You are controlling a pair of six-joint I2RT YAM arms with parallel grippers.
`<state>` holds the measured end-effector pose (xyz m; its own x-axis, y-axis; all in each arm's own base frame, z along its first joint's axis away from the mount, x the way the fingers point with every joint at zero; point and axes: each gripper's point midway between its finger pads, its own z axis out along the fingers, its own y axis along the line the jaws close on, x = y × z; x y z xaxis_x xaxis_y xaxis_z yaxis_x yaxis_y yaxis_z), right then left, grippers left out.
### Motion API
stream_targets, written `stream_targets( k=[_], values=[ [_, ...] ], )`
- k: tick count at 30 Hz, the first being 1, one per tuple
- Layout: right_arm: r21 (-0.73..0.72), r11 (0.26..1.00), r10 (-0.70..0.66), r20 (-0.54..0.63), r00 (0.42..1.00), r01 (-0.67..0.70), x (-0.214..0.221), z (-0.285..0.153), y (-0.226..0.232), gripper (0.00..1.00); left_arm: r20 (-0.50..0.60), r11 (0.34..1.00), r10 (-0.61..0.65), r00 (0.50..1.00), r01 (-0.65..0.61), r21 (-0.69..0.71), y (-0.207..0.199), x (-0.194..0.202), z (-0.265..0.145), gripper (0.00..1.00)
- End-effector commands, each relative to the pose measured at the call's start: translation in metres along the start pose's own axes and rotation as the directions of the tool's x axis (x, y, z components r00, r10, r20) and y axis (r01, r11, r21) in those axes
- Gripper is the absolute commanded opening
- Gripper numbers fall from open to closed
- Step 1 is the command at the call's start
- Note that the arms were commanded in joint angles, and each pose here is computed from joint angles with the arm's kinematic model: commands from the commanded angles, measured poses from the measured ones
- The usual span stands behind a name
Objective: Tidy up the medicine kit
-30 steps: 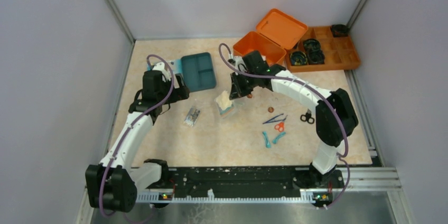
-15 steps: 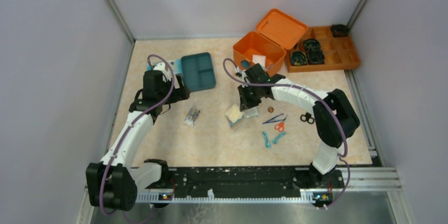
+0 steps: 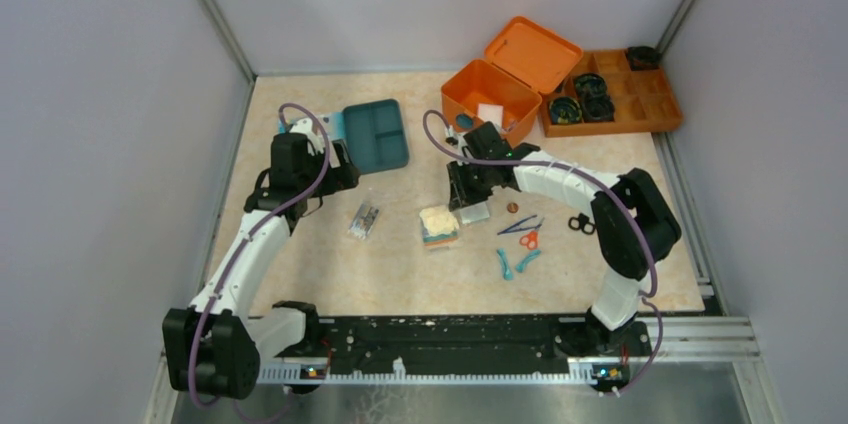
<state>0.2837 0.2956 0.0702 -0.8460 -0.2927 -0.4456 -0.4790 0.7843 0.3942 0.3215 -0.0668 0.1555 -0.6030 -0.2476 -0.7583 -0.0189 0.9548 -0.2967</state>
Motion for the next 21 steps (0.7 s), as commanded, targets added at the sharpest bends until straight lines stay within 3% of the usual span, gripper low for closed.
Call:
stream_targets(
  k=[1, 13, 21],
  values=[
    [-0.019, 1.000, 0.017, 0.036, 0.999, -0.016, -0.008, 0.004, 0.003, 0.31, 0.021, 1.000, -0.007, 1.000, 0.006, 0.014, -0.004, -0.010, -0.003, 0.99],
    [0.055, 0.994, 0.091, 0.024, 0.996, -0.092, 0.000, 0.032, -0.012, 0.46, 0.019, 1.000, -0.007, 1.000, 0.007, 0.013, -0.004, -0.009, -0.003, 0.99],
    [0.058, 0.994, 0.096, -0.029, 0.995, -0.094, 0.011, 0.055, -0.015, 0.48, 0.023, 1.000, -0.007, 1.000, 0.006, 0.010, -0.003, -0.010, -0.003, 0.99]
  ],
)
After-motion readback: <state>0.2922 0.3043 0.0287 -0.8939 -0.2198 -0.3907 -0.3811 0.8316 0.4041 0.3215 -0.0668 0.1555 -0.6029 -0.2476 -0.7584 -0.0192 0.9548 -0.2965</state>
